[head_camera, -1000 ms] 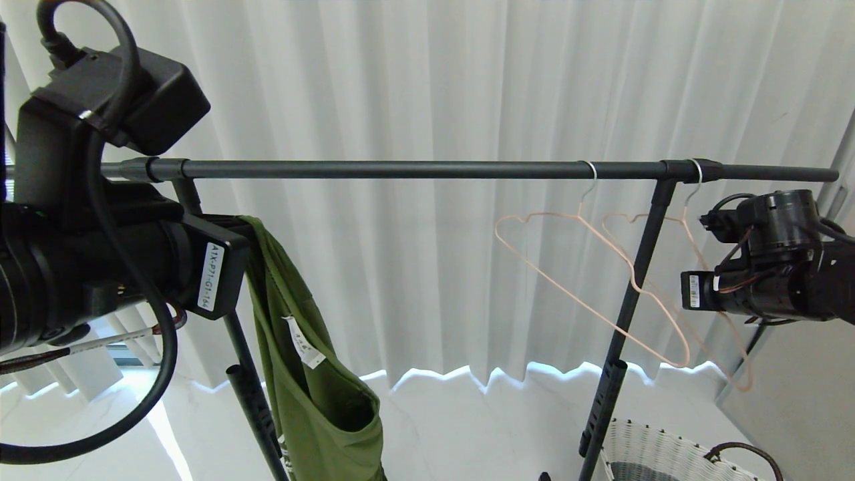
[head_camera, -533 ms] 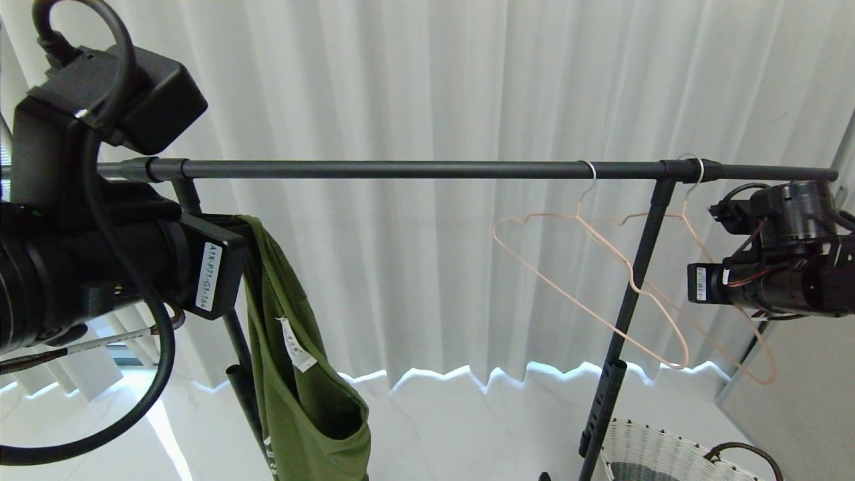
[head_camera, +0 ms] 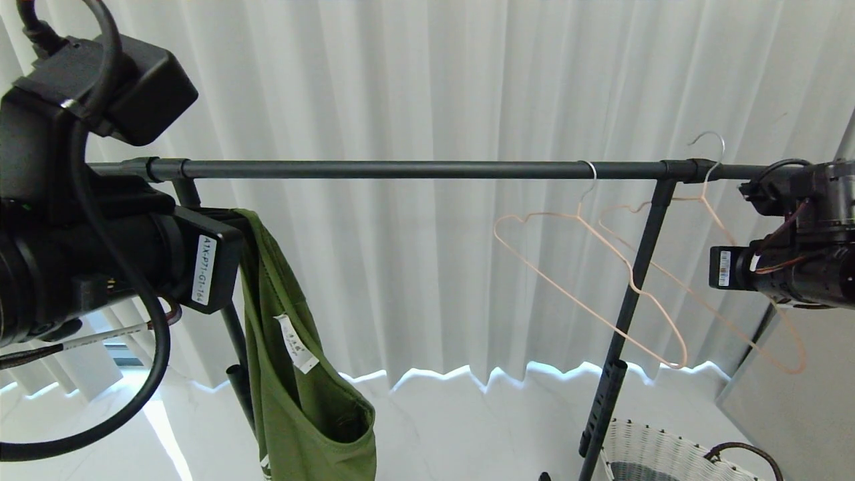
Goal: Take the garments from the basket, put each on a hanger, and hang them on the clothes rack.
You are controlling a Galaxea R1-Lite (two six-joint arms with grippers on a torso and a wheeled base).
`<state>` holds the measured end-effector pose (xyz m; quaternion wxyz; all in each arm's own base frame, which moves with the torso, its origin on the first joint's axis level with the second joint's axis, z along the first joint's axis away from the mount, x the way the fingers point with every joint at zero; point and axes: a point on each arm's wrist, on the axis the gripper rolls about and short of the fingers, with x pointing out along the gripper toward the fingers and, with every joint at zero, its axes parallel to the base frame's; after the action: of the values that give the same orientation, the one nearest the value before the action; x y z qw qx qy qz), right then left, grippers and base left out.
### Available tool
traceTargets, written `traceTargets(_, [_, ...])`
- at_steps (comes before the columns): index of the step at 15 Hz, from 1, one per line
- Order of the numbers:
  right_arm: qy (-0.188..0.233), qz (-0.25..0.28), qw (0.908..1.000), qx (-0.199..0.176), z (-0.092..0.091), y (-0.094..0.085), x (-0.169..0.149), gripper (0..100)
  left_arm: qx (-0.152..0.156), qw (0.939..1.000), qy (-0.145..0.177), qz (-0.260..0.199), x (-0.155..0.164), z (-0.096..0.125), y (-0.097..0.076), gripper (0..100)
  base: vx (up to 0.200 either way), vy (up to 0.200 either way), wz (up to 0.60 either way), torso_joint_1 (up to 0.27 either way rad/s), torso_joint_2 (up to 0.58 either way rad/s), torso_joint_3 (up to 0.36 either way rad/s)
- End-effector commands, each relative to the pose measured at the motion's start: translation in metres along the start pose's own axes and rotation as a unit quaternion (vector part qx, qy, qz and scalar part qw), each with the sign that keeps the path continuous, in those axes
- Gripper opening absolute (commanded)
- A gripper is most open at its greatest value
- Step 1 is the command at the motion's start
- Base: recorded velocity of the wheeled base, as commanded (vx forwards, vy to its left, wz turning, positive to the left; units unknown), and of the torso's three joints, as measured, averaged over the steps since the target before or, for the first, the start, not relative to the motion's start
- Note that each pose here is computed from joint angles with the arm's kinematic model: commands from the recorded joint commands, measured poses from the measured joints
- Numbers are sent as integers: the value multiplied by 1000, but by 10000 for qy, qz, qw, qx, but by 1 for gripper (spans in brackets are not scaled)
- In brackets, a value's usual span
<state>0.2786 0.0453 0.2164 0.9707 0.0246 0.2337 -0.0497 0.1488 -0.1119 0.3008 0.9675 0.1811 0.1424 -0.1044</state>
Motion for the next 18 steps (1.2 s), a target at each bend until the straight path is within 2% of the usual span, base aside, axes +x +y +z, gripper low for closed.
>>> traceTargets(1, [-186, 28, 9998, 21, 5, -2, -14, 0, -16, 10000, -26, 8, 0, 0, 0, 0, 0, 0, 0, 0, 0, 0])
traceTargets(6, [-287, -331, 9990, -77, -10, -14, -45, 0, -16, 10000, -26, 8, 1, 0, 0, 0, 0, 0, 0, 0, 0, 0])
traceTargets(8, [-346, -514, 9978, -253, -17, -20, -61, 0, -16, 10000, -25, 15, 1, 0, 0, 0, 0, 0, 0, 0, 0, 0])
traceTargets(12, [-442, -548, 9967, -411, -25, -26, -78, 0, 10, 10000, 20, 0, 1, -3, -1, 0, -200, 0, 0, 5, 2, 4])
traceTargets(18, [-460, -570, 9962, -466, -26, -27, -81, 0, 86, 9998, 153, -13, 4, -11, -4, 0, -200, 0, 0, -1, 2, 6])
